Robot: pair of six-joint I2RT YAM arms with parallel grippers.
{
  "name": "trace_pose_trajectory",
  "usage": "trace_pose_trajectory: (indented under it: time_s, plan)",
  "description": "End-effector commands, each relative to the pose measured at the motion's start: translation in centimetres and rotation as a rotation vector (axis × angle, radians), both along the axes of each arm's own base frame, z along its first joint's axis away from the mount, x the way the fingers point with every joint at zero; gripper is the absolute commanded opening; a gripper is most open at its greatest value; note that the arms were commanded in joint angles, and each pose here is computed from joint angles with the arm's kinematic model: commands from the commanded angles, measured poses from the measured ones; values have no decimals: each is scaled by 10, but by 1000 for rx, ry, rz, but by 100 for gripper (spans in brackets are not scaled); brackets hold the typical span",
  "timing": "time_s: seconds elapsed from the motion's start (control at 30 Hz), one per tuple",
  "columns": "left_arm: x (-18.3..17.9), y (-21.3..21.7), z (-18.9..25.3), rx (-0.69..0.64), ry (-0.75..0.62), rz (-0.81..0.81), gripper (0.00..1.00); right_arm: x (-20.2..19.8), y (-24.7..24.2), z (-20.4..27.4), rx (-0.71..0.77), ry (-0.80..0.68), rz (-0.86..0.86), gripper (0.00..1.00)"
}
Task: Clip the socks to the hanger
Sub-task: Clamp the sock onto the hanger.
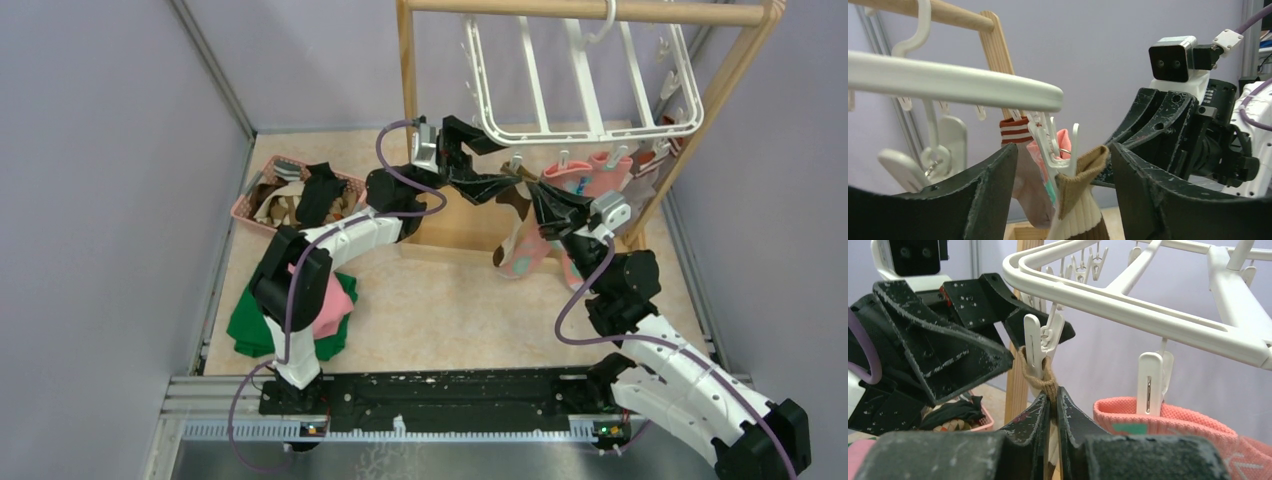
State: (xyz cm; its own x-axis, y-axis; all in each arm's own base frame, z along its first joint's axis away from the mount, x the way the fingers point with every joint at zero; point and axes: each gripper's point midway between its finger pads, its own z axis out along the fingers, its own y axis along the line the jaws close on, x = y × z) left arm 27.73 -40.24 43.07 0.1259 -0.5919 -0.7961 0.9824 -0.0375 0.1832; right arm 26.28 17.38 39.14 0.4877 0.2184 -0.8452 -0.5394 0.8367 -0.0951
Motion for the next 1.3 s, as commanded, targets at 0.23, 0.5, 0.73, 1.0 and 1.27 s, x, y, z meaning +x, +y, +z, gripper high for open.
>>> trace_pose_trajectory:
  time_s: [0.23,0.5,0.73,1.0,1.27]
  plan:
    - [-32,37,1,-30,-2,79,88,-7,-10,15,44,-38,-12,31]
    - [-45,59,-34,86,23,200,89,-14,-10,4,33,-23,6,45]
    - [-43,76,-90,255,104,334,90,-20,-12,-18,5,30,14,63]
    - [-25,109,-143,359,268,509,93,-31,-8,-49,-26,81,68,71]
    - [16,181,-179,313,609,639,93,-37,24,-94,-97,176,242,71]
